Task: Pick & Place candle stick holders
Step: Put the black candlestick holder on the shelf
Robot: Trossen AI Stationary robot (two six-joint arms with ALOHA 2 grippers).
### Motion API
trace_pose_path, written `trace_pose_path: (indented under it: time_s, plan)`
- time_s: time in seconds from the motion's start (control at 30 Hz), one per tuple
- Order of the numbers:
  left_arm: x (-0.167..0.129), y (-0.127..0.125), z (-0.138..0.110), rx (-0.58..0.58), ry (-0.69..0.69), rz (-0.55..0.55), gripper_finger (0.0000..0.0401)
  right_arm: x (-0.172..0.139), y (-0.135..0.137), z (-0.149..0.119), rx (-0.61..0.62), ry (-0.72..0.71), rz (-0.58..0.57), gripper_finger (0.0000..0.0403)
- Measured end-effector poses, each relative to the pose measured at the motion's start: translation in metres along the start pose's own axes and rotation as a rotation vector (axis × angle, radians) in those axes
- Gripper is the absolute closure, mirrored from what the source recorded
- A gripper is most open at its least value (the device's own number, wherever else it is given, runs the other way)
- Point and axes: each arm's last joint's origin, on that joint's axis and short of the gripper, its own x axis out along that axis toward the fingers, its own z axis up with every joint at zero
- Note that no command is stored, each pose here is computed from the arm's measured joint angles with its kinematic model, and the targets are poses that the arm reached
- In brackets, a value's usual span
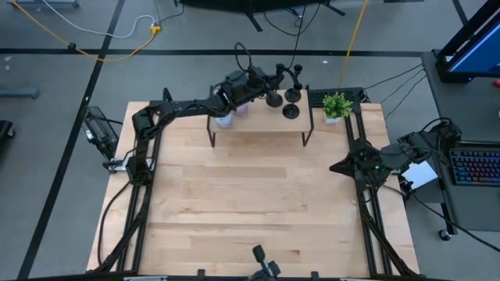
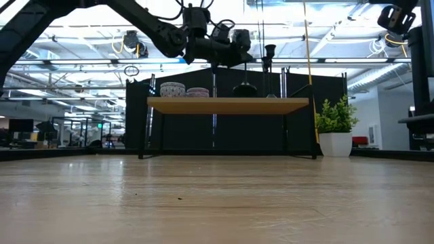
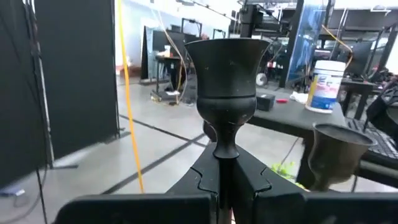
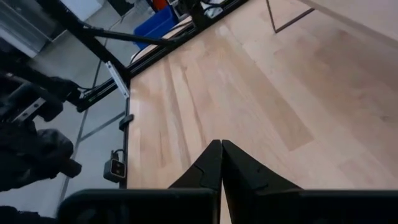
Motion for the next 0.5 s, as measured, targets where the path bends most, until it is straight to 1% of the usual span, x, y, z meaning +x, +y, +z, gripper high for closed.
trace_pose_path:
  time_s: [0.13,0.3,0.5]
  plan:
    - [0.001,0.0005,-0.003,0.051,0.006,0.005,0.0391,0.0,-0.0002,0.0002,0.0,-0.007,-0.007,0.0403]
    - [0.0021,0.0006,-0.0065,0.085,0.011,0.023,0.0391,-0.0001,-0.0006,0.0005,0.0,-0.018,-0.018,0.0403]
    - [0.0031,0.0018,-0.0088,0.09,0.009,0.047,0.0391,0.0,-0.0005,0.0005,0.008,-0.018,-0.018,0.0403]
